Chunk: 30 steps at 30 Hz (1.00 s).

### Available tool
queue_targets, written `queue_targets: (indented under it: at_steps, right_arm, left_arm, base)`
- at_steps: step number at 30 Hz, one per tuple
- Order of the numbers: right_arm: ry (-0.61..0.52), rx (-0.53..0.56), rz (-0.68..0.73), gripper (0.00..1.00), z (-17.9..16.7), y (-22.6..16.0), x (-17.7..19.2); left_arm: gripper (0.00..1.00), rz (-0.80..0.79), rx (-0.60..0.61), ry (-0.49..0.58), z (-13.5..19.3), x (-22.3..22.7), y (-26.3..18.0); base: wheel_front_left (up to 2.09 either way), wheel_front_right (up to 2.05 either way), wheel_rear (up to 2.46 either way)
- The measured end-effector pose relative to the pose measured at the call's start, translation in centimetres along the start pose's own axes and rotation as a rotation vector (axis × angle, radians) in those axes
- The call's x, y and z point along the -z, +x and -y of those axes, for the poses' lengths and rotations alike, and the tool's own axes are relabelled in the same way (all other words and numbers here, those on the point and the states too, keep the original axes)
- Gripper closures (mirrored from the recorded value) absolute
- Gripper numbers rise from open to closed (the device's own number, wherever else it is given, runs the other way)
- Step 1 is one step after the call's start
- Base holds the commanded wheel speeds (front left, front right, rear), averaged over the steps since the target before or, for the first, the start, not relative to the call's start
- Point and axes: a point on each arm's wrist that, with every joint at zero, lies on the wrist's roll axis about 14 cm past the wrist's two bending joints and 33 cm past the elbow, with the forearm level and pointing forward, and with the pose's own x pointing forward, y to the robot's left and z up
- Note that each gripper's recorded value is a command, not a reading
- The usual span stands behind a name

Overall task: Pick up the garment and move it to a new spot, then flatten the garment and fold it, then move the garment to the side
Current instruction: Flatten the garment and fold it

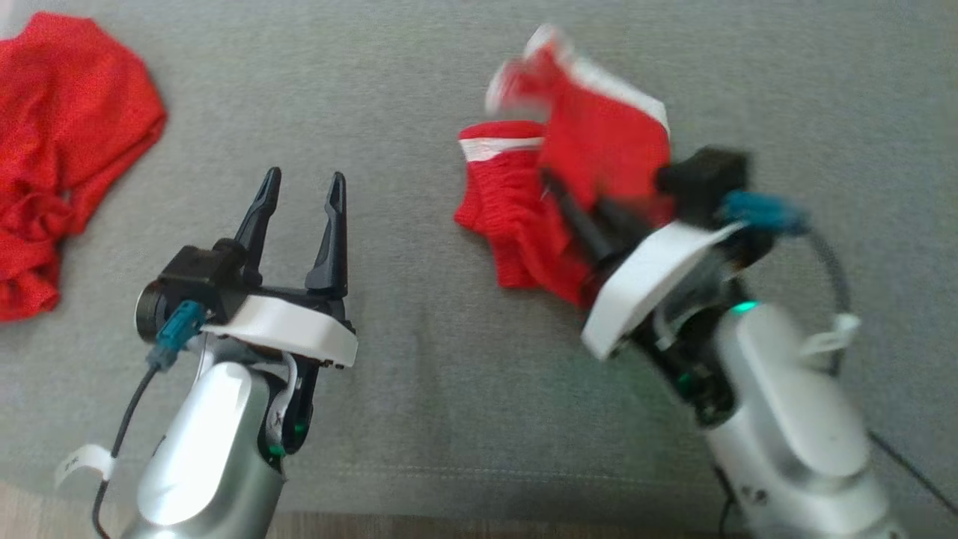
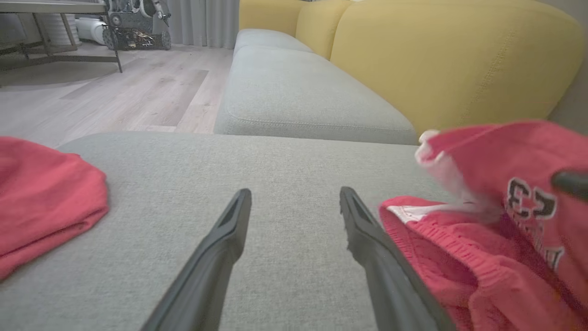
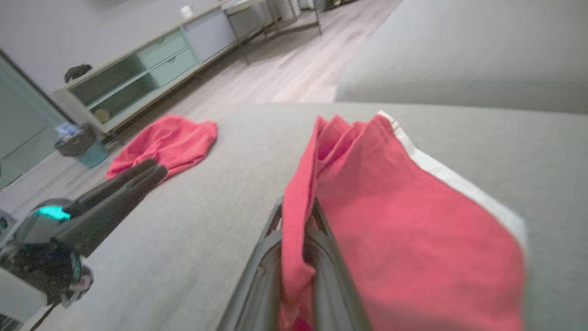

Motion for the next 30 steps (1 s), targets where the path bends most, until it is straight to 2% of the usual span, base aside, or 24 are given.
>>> queue_targets:
  at_steps: [4,8,9,10,11,16,21,25,30]
  right_arm:
    - [0.039,-0.083,-0.126,1.00,-2.5,1.1,4.4]
    - [0.058,-0.108,-0.193,1.00,-3.3,1.4,7.4]
    - [0.058,-0.112,-0.194,0.68,-3.4,1.4,7.6]
    - [0.055,-0.116,-0.194,0.17,-3.5,1.4,7.8]
    - [0.052,-0.120,-0.190,0.00,-3.7,1.4,7.9]
    - [0.016,-0.124,-0.099,0.00,-3.9,1.2,6.3]
    - [-0.006,-0.087,0.094,0.00,-2.9,0.4,1.7]
    - [-0.021,0.033,0.240,0.00,0.7,-1.3,-1.9]
    - [-0.015,0.241,0.320,0.00,6.3,-5.2,-2.8]
  left_arm:
    - [0.00,-0.012,-0.035,0.004,-1.2,0.2,-0.6]
    - [0.00,-0.025,-0.058,0.005,-1.9,0.7,-0.8]
    - [0.00,-0.027,-0.060,0.004,-1.9,0.8,-0.8]
    - [0.00,-0.027,-0.061,0.003,-1.9,0.8,-0.8]
    - [0.00,-0.028,-0.061,0.002,-1.9,0.8,-0.7]
    - [0.00,-0.028,-0.048,-0.004,-1.5,1.0,-0.2]
    - [0.00,-0.022,-0.026,-0.003,-0.8,0.9,0.2]
    - [0.00,-0.013,-0.010,0.004,-0.4,0.6,0.4]
    - [0.00,0.000,0.007,0.028,-0.2,0.1,0.2]
  base:
    - [0.00,0.00,0.00]
    - [0.00,0.00,0.00]
    - [0.00,0.00,0.00]
    - [0.00,0.00,0.00]
    - [0.00,0.00,0.00]
    - [0.00,0.00,0.00]
    - [0.00,0.00,0.00]
    - [0.00,0.00,0.00]
    - [0.00,0.00,0.00]
